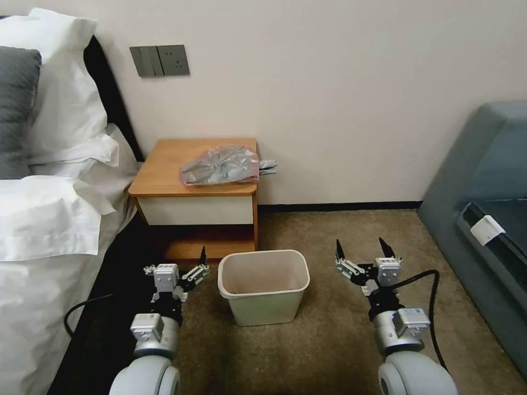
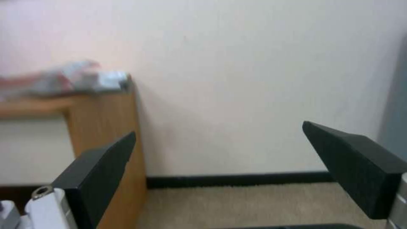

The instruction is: Pick up the garbage bag from the table and place it over the trash can.

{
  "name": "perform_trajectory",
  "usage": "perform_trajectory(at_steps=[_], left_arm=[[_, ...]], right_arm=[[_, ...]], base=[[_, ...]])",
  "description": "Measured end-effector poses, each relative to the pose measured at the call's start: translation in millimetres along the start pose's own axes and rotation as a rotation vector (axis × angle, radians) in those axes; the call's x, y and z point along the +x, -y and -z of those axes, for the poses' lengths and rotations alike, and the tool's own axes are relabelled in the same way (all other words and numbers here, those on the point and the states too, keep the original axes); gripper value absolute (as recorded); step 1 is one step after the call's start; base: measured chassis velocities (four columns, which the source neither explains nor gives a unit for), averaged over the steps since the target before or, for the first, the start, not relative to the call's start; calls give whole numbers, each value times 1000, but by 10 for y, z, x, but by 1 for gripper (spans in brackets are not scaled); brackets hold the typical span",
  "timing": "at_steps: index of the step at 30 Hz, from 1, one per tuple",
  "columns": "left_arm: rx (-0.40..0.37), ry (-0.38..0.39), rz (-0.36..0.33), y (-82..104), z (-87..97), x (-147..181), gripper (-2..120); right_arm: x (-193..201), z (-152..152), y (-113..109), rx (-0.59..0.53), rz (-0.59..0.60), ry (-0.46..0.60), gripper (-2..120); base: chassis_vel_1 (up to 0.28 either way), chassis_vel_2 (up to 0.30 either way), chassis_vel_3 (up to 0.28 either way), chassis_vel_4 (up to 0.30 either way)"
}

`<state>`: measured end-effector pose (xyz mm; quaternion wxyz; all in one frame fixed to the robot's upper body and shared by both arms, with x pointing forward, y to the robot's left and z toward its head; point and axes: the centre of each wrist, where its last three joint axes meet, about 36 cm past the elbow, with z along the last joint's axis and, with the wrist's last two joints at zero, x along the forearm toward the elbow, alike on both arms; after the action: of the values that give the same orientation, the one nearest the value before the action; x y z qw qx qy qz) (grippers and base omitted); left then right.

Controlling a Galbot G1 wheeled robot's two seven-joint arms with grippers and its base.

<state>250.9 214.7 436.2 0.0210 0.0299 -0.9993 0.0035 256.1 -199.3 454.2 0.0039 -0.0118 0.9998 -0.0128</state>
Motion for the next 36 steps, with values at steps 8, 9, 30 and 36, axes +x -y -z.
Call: perform_trajectory(at_steps=[8, 9, 30, 36], left_arm=[[56, 16, 54, 45, 510, 334, 100], [65, 17, 63, 49, 590, 388, 100], [78, -58, 73, -64, 573, 528, 100], [65, -73, 71, -91, 555, 555, 100]], right_arm=[[219, 473, -90, -56, 17, 12, 100], [218, 476, -90, -63, 24, 7, 100], [-311, 353, 53, -539, 215, -42, 100], [-717, 366, 95, -782, 293, -136, 100]], base=[[0, 0, 0, 0], [0, 0, 0, 0], [0, 0, 0, 0], [0, 0, 0, 0]])
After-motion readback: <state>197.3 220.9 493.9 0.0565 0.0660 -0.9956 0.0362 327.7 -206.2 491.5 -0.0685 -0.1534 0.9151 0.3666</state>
